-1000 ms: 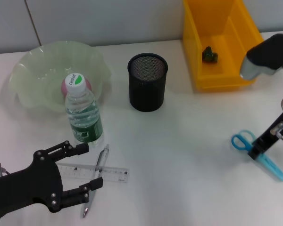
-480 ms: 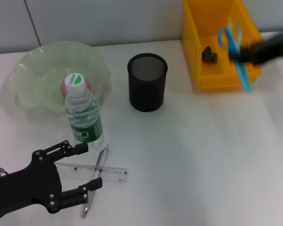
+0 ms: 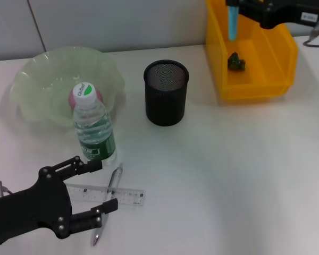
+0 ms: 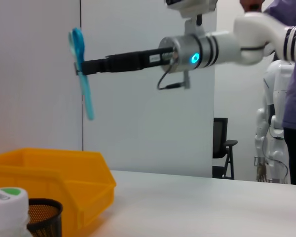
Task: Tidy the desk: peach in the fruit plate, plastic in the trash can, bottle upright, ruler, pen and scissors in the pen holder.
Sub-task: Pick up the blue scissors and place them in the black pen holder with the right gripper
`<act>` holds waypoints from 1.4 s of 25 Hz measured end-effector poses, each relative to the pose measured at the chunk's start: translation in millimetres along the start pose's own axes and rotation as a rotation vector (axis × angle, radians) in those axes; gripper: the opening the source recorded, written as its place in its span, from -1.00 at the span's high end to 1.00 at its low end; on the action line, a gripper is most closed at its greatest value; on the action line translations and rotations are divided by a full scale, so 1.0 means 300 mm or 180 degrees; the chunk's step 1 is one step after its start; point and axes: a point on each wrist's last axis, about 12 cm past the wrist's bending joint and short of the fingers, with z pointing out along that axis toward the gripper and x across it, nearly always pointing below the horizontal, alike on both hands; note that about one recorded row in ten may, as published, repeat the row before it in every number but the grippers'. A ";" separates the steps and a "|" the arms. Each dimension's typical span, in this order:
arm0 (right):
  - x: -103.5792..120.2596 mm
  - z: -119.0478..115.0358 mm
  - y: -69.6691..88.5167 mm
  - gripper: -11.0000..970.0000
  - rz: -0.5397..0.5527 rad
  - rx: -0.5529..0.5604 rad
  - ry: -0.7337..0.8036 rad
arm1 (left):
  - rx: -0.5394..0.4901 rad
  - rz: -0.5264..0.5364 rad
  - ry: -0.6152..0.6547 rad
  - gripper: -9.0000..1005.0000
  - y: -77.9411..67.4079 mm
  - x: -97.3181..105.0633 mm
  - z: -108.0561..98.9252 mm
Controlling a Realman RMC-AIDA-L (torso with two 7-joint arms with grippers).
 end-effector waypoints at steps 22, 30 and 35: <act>0.279 0.136 0.075 0.27 -0.0356 0.0193 -0.0659 | 0.0038 0.0005 0.0008 -0.56 0.002 -0.001 0.011; 0.300 0.205 0.109 0.23 -0.0347 0.0179 -0.0672 | 0.0048 0.0015 0.0009 -0.56 0.005 -0.003 0.014; 0.287 0.245 0.122 0.21 -0.0313 0.0118 -0.0680 | 0.0059 0.0023 0.0008 -0.56 0.007 -0.005 0.017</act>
